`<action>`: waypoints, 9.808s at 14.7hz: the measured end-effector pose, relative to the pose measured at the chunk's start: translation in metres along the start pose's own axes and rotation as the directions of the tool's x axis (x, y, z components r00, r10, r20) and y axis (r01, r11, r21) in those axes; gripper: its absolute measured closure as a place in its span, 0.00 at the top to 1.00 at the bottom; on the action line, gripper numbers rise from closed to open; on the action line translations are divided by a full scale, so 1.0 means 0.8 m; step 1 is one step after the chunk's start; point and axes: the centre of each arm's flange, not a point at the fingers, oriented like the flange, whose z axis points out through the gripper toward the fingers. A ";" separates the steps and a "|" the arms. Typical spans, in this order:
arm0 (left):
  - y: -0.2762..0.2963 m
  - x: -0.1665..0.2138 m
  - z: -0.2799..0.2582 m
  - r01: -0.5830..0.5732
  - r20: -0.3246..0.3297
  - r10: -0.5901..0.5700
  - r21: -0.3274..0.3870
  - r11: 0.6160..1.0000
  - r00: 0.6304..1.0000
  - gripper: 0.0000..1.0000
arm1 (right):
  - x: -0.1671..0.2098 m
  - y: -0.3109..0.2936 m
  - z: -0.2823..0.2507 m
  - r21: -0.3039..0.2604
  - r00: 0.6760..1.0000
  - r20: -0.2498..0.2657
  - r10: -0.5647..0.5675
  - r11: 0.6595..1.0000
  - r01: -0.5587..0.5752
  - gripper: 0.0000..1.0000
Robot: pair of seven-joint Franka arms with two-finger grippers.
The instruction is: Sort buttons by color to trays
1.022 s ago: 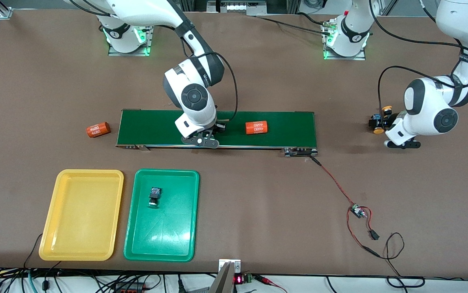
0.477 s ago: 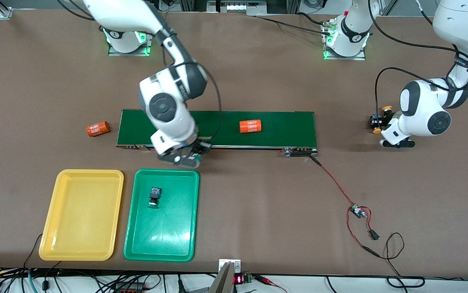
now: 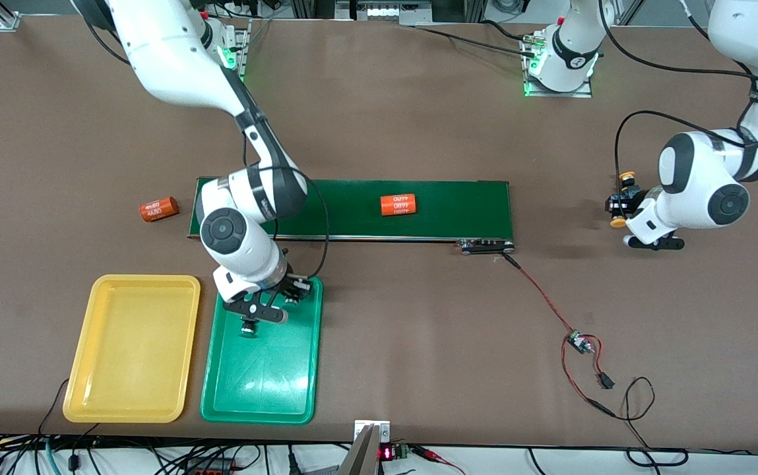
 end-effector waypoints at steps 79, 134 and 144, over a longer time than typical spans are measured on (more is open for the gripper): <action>0.351 -0.003 -0.065 0.045 -0.061 -0.059 -0.215 0.975 0.996 0.41 | -0.065 0.107 -0.180 -0.094 0.958 0.222 -0.179 0.974 0.204 1.00; 0.124 -0.150 -0.445 -0.050 -0.311 0.073 0.079 0.996 0.948 1.00 | -0.100 -0.068 -0.125 -0.072 0.984 0.066 0.164 0.985 -0.159 0.44; 0.124 -0.149 -0.446 -0.051 -0.311 0.073 0.079 0.996 0.948 1.00 | 0.100 0.246 -0.082 -0.116 0.989 0.121 -0.081 0.989 0.095 0.44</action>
